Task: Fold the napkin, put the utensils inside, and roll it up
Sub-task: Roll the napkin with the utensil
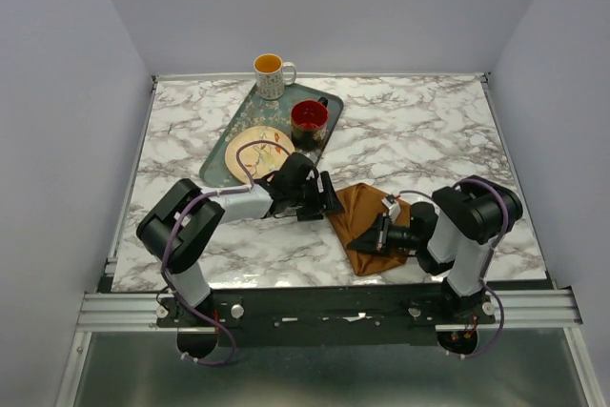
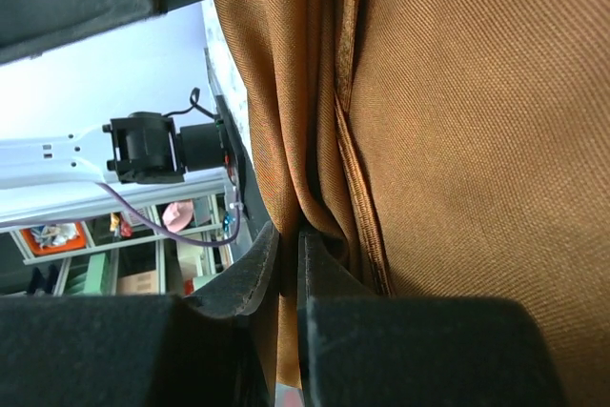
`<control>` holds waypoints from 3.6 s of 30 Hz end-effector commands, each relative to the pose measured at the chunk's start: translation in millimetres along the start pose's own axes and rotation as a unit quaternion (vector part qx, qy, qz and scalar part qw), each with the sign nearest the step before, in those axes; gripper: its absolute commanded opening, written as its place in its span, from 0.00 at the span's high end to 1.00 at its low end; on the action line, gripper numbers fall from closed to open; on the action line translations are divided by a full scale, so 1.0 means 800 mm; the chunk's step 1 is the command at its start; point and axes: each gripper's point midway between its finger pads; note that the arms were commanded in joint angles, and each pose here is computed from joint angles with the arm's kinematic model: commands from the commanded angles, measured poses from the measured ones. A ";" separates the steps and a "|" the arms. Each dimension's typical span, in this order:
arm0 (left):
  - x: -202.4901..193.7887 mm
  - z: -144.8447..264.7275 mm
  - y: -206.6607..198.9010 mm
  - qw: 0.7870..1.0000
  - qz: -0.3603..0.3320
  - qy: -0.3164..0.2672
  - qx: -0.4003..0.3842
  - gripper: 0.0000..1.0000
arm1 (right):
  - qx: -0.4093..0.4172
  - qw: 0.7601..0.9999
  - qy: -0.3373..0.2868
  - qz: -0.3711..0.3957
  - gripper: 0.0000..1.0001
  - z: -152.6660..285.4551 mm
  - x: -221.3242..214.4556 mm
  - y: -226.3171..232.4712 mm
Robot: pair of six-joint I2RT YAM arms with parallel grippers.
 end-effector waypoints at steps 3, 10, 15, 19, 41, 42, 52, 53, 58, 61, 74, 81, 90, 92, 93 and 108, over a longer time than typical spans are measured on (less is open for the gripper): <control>-0.014 -0.013 0.022 0.998 0.060 0.014 0.025 0.25 | 0.015 0.999 -0.009 0.040 0.99 0.005 0.004 0.021; -0.014 -0.025 0.024 0.995 0.094 0.016 0.029 0.22 | 0.030 0.999 -0.003 0.023 1.00 -0.003 0.011 0.027; -0.006 -0.030 0.029 0.995 0.087 0.007 0.045 0.33 | 0.058 0.998 -0.003 0.018 0.99 0.000 0.006 0.034; -0.002 -0.035 0.036 0.995 0.078 0.005 0.062 0.44 | 0.052 0.999 0.005 0.011 0.99 0.000 0.000 0.023; 0.002 -0.031 0.050 0.986 0.020 0.006 0.162 1.00 | -0.075 0.995 0.015 0.060 0.65 0.002 0.009 -0.010; 0.004 -0.031 0.046 0.986 0.022 0.005 0.163 1.00 | -0.101 0.992 0.020 0.075 0.58 0.002 0.008 -0.013; 0.000 -0.025 0.035 0.979 0.061 0.004 0.194 1.00 | -0.328 0.915 -0.055 0.226 0.42 0.032 0.056 0.025; 0.000 -0.022 0.041 0.976 0.067 0.000 0.209 1.00 | -0.338 0.911 -0.057 0.230 0.42 0.030 0.053 0.026; 0.000 -0.021 0.036 0.969 0.097 -0.005 0.227 1.00 | -0.361 0.890 -0.077 0.266 0.40 0.002 0.043 0.039; -0.006 -0.021 0.036 0.964 0.118 0.001 0.238 1.00 | -0.373 0.875 -0.096 0.292 0.39 -0.011 0.039 0.049; -0.009 -0.027 0.021 0.954 0.183 0.006 0.238 1.00 | -0.456 0.816 -0.106 0.339 0.38 -0.031 0.040 0.031; -0.017 -0.032 0.018 0.949 0.200 0.011 0.243 1.00 | -0.502 0.784 -0.117 0.346 0.40 -0.034 0.041 0.021; -0.027 -0.034 0.020 0.943 0.214 0.016 0.256 1.00 | -0.533 0.762 -0.126 0.346 0.52 -0.029 0.044 0.017; -0.030 -0.036 0.018 0.943 0.211 0.020 0.257 1.00 | -0.525 0.766 -0.125 0.349 0.55 -0.033 0.043 0.019; -0.029 -0.036 0.018 0.943 0.210 0.018 0.259 1.00 | -0.523 0.767 -0.124 0.350 0.67 -0.032 0.043 0.018; -0.007 -0.034 -0.004 0.961 0.152 -0.003 0.229 0.56 | -0.472 0.805 -0.104 0.344 0.99 -0.035 0.029 0.001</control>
Point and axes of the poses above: each gripper's point midway between its finger pads, its own z axis back along the fingers, its own y axis along the line the jaws close on, x = y × z, and after that the axes turned 6 degrees about -z, right-handed
